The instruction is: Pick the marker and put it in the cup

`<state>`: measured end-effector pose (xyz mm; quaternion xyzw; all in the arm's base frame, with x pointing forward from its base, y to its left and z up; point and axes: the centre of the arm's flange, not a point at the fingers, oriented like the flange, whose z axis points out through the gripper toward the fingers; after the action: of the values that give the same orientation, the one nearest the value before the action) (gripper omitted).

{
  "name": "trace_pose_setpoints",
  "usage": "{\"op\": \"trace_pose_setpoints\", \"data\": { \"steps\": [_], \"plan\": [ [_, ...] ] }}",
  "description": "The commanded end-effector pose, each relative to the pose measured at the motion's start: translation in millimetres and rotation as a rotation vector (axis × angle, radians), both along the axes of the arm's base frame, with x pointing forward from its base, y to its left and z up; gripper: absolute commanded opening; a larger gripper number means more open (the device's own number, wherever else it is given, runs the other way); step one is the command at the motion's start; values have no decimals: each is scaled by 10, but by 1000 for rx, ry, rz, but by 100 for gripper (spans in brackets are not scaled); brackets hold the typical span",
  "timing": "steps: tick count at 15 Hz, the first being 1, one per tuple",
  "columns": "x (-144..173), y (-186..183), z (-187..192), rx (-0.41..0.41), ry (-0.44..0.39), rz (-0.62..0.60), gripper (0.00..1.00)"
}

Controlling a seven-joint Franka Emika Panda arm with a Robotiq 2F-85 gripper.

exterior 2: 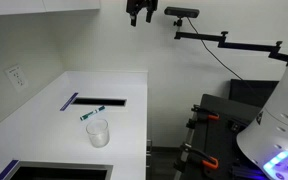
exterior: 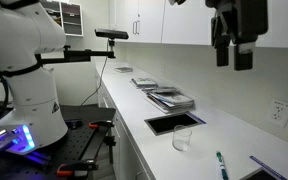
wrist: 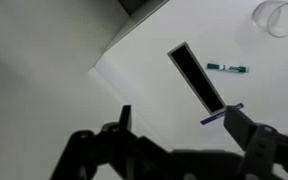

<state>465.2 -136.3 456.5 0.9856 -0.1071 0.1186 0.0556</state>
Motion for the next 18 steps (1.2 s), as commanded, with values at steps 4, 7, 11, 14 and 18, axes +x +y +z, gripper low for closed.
{"op": "trace_pose_setpoints", "data": {
  "steps": [4, 7, 11, 14, 18],
  "plan": [
    [1, 0, 4, 0, -1, 0, 100],
    [1, 0, 4, 0, -1, 0, 100],
    [66, 17, -32, 1, 9, -3, 100],
    [311, 222, -278, -6, 15, -117, 100],
    [679, 664, -916, 0, 64, -270, 100]
  ]
}}
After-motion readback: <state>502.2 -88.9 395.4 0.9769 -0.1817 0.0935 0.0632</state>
